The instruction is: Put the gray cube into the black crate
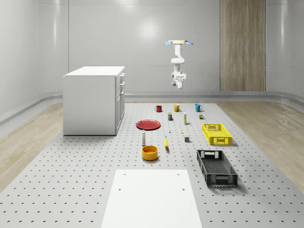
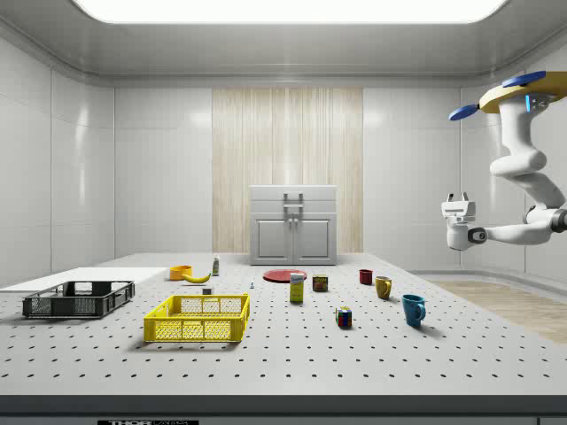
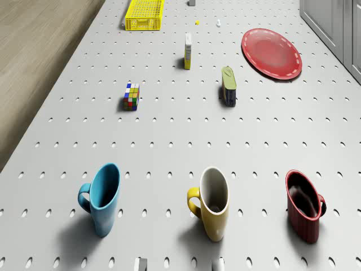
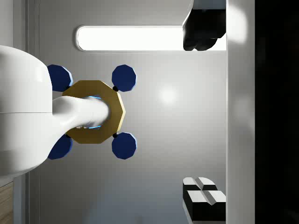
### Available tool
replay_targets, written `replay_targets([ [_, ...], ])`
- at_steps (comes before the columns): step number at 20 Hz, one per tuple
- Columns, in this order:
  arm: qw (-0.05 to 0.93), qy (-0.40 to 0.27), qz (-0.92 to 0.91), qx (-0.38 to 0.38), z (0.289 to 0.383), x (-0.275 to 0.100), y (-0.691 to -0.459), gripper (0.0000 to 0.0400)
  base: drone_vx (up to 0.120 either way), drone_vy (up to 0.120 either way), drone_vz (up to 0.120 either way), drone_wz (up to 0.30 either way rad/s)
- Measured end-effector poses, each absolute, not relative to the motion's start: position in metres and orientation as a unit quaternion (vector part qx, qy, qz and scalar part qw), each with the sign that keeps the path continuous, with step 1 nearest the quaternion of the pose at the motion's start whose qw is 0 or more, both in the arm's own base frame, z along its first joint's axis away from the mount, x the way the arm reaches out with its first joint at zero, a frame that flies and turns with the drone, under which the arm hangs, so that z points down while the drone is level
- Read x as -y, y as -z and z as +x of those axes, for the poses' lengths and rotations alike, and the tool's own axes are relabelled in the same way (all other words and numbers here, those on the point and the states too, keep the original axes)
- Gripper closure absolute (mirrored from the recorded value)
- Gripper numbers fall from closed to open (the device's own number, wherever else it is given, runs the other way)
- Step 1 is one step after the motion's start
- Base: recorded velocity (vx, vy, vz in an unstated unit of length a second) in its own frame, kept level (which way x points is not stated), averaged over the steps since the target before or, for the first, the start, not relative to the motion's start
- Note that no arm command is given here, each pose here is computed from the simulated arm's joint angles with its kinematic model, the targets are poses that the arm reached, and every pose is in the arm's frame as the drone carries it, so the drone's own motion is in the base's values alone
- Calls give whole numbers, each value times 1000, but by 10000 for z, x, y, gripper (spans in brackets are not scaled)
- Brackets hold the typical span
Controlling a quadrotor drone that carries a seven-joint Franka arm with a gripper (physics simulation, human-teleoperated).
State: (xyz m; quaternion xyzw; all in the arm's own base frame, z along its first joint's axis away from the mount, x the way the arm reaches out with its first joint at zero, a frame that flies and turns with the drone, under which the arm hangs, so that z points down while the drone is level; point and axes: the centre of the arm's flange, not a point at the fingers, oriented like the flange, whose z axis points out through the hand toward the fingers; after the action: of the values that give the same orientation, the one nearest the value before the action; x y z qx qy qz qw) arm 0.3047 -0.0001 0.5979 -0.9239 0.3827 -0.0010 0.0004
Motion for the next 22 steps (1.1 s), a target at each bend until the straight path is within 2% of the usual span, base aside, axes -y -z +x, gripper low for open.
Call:
replay_targets([
  [4,1,2,-924,-383,3011,1,-6275,0,0,0,0,0],
  [11,2,5,-924,-383,3029,1,-6687,0,0,0,0,0],
  [16,3,7,-924,-383,3040,0,-6832,0,0,0,0,0],
  [22,4,9,-924,-383,3042,0,-6893,0,0,0,0,0],
])
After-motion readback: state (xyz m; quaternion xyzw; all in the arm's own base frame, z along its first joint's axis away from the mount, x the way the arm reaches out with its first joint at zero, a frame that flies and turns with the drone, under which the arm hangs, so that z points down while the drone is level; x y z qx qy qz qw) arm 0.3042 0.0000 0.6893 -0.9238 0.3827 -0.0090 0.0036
